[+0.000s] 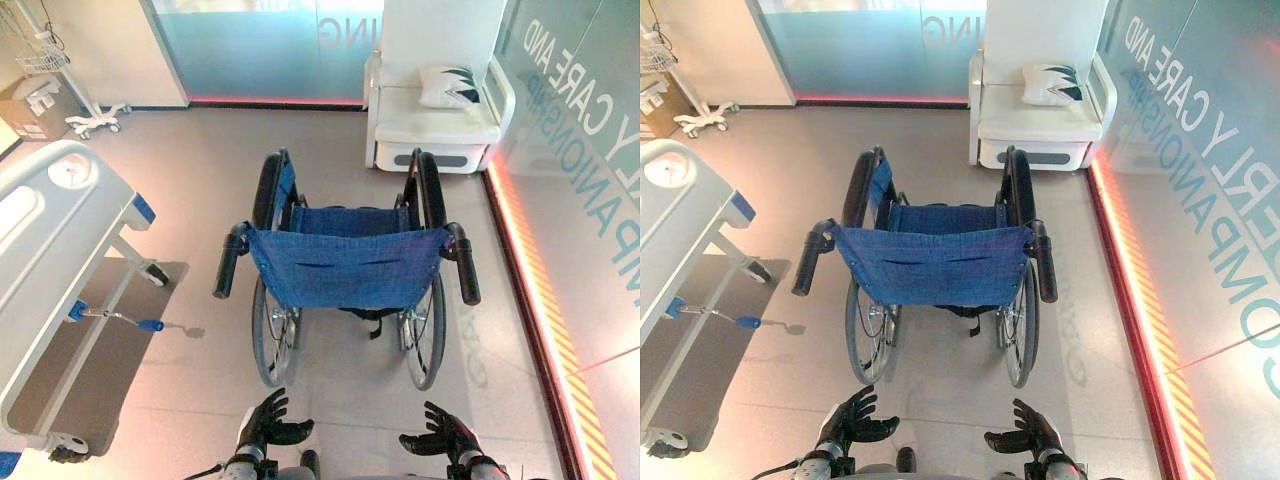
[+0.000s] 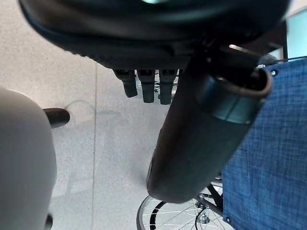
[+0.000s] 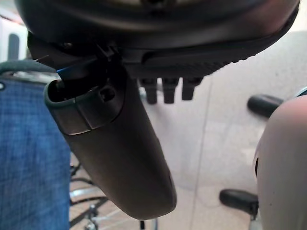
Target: Push the wheelchair next to the bed
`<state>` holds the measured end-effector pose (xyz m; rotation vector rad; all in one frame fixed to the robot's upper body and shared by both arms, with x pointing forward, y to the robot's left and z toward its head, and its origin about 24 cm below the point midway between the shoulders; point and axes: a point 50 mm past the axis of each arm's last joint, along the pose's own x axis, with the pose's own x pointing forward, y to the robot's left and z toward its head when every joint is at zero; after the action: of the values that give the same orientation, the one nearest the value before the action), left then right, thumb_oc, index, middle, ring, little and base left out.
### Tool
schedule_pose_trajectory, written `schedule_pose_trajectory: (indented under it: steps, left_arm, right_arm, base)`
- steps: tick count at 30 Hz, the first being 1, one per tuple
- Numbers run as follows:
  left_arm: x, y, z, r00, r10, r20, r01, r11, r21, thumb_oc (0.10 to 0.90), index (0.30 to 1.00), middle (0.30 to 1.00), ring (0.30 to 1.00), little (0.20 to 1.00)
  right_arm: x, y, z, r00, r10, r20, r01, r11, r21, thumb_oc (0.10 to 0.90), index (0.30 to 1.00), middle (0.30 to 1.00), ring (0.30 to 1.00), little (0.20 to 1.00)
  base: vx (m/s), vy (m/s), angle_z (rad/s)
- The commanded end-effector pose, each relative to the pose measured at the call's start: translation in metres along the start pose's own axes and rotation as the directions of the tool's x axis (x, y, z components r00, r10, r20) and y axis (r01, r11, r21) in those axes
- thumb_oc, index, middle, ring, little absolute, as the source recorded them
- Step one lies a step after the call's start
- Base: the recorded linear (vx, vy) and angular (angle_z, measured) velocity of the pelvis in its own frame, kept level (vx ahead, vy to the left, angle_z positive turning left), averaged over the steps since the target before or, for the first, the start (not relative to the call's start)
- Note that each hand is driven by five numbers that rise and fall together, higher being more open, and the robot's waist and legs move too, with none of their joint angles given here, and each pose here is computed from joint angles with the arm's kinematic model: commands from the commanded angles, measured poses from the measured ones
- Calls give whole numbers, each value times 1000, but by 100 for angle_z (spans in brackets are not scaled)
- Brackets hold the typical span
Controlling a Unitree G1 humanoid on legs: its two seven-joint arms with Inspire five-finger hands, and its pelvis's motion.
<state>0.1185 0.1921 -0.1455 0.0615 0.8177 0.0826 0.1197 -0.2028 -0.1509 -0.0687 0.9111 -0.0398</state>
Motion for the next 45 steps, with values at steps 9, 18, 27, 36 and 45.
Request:
schedule_pose_trajectory:
  steps: [9, 18, 27, 36, 45]
  left_arm:
    - [8, -13, 17, 998, -31, 52, 34, 997, -67, 800, 900, 900, 900, 900]
    - [9, -13, 20, 998, -12, 62, 14, 999, -35, 800, 900, 900, 900, 900]
    - [15, 41, 80, 932, 292, 215, -185, 892, -412, 800, 900, 900, 900, 900]
    - [-10, 111, 155, 673, 609, 420, -338, 758, -559, 800, 900, 900, 900, 900]
    - [-65, 134, 261, 297, 632, 716, -291, 774, -562, 800, 900, 900, 900, 900]
  right_arm:
    - [7, -1, 35, 986, -46, 163, 56, 997, -58, 800, 900, 900, 900, 900]
    - [9, -7, 40, 978, -124, 165, 134, 990, -48, 800, 900, 900, 900, 900]
    - [4, -46, 108, 879, -314, 358, 270, 948, 168, 800, 900, 900, 900, 900]
    - [-34, -114, 190, 635, -502, 587, 374, 865, 335, 800, 900, 900, 900, 900]
    - [-97, -127, 284, 270, -555, 787, 337, 820, 463, 800, 900, 900, 900, 900]
  base:
    - [0, 0, 0]
    - [0, 0, 0]
    - [26, -31, 0]
    - [22, 22, -1]
    - [6, 34, 1]
